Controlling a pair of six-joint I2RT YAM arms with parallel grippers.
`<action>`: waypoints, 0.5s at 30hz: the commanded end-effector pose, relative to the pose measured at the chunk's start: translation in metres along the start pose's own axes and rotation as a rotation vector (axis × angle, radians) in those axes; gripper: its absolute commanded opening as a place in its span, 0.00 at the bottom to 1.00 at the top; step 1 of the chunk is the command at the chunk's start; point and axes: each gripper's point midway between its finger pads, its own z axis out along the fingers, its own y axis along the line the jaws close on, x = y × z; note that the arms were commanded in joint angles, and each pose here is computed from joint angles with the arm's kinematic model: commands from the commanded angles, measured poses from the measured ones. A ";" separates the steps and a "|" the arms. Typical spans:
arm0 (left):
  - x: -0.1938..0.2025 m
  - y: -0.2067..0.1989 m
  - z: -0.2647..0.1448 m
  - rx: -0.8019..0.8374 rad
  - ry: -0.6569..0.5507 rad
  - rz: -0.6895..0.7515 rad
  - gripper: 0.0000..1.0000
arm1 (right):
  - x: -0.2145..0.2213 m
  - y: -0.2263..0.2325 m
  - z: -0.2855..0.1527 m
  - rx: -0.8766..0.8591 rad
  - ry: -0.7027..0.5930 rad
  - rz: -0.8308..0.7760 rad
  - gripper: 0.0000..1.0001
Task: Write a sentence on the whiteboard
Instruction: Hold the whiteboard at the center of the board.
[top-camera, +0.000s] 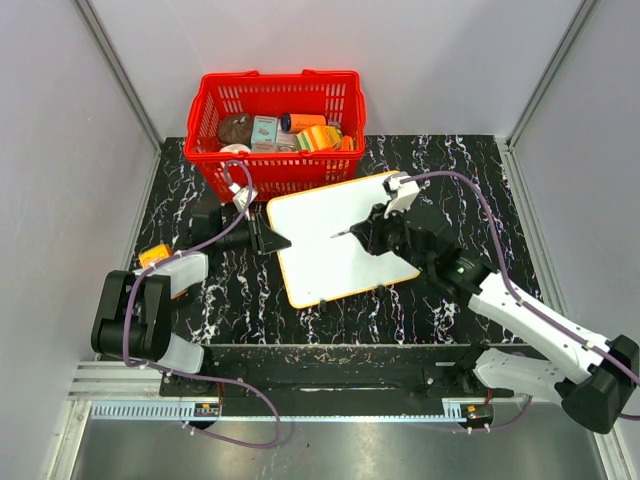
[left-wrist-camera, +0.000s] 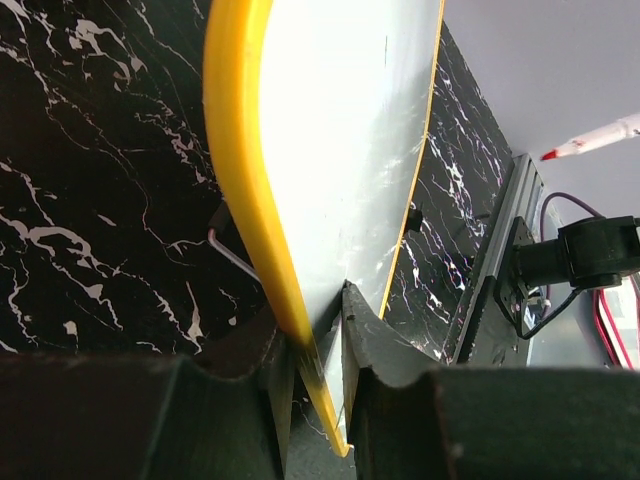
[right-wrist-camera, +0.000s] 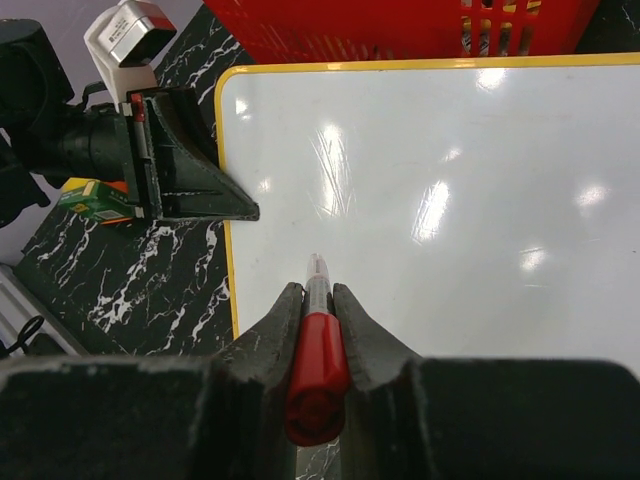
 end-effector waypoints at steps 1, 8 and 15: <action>0.013 0.008 0.000 -0.030 0.012 0.093 0.00 | -0.016 0.013 0.016 -0.042 -0.042 -0.053 0.00; 0.014 0.009 -0.001 -0.036 0.010 0.088 0.00 | -0.038 0.034 0.031 -0.089 -0.127 -0.090 0.00; 0.011 0.009 -0.002 -0.046 0.002 0.108 0.00 | -0.048 0.041 0.047 -0.096 -0.186 -0.159 0.00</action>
